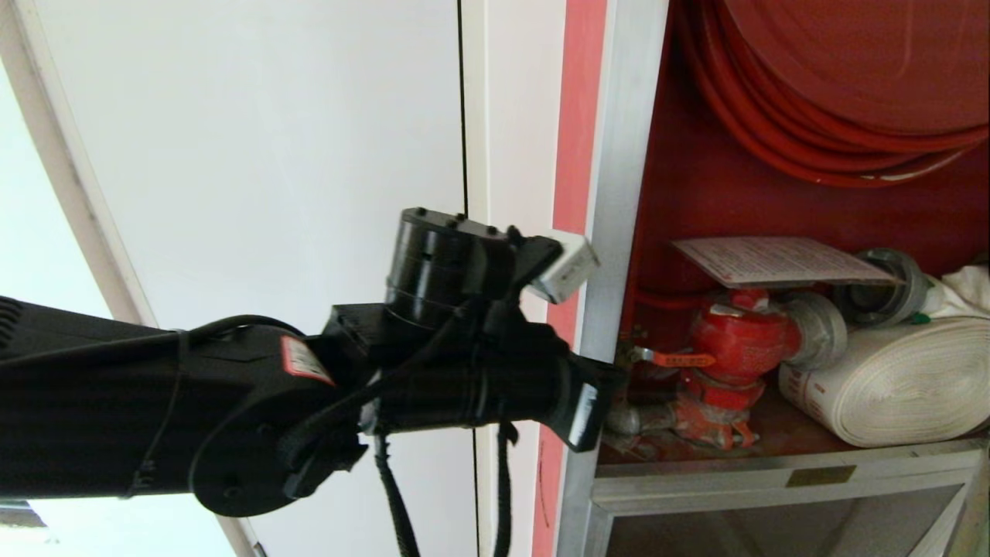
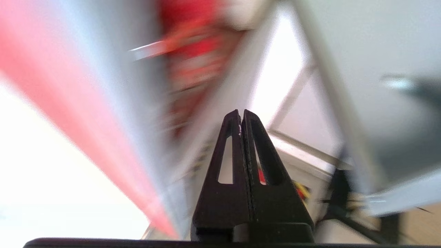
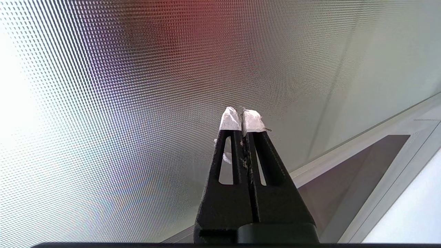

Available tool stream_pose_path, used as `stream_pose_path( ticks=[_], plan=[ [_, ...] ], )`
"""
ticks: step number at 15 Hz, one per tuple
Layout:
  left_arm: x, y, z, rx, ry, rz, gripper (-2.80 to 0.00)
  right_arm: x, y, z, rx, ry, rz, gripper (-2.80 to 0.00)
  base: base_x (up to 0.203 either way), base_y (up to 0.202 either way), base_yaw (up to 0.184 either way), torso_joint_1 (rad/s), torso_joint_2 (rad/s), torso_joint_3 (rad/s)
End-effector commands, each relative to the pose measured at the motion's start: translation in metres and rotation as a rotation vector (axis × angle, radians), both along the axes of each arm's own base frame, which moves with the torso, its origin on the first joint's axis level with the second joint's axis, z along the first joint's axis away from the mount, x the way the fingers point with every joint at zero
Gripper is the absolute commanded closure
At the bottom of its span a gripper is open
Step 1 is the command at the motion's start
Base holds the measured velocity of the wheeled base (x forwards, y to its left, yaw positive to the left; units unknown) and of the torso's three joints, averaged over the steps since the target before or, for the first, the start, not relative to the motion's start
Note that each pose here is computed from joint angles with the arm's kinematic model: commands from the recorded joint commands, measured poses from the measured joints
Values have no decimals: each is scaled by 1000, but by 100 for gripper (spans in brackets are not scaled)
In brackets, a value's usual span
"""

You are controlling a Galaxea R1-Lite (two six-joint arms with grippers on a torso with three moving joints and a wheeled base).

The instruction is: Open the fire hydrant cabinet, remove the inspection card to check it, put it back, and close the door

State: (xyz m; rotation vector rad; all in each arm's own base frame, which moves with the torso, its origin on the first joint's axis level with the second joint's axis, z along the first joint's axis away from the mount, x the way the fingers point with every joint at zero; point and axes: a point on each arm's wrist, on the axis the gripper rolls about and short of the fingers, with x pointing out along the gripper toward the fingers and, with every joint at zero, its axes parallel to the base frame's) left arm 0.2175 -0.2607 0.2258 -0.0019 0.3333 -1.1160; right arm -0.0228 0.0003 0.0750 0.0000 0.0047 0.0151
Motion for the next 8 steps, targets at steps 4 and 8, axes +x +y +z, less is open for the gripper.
stream_pose_path(
  ticks=[4, 8],
  plan=[
    [2, 107, 13, -55, -62, 263, 0, 0, 0, 0, 0, 1, 0, 0, 0, 0, 0, 0, 0, 0],
    [-27, 165, 20, -93, -123, 420, 0, 0, 0, 0, 0, 1, 1, 0, 0, 0, 0, 0, 0, 0]
  ],
)
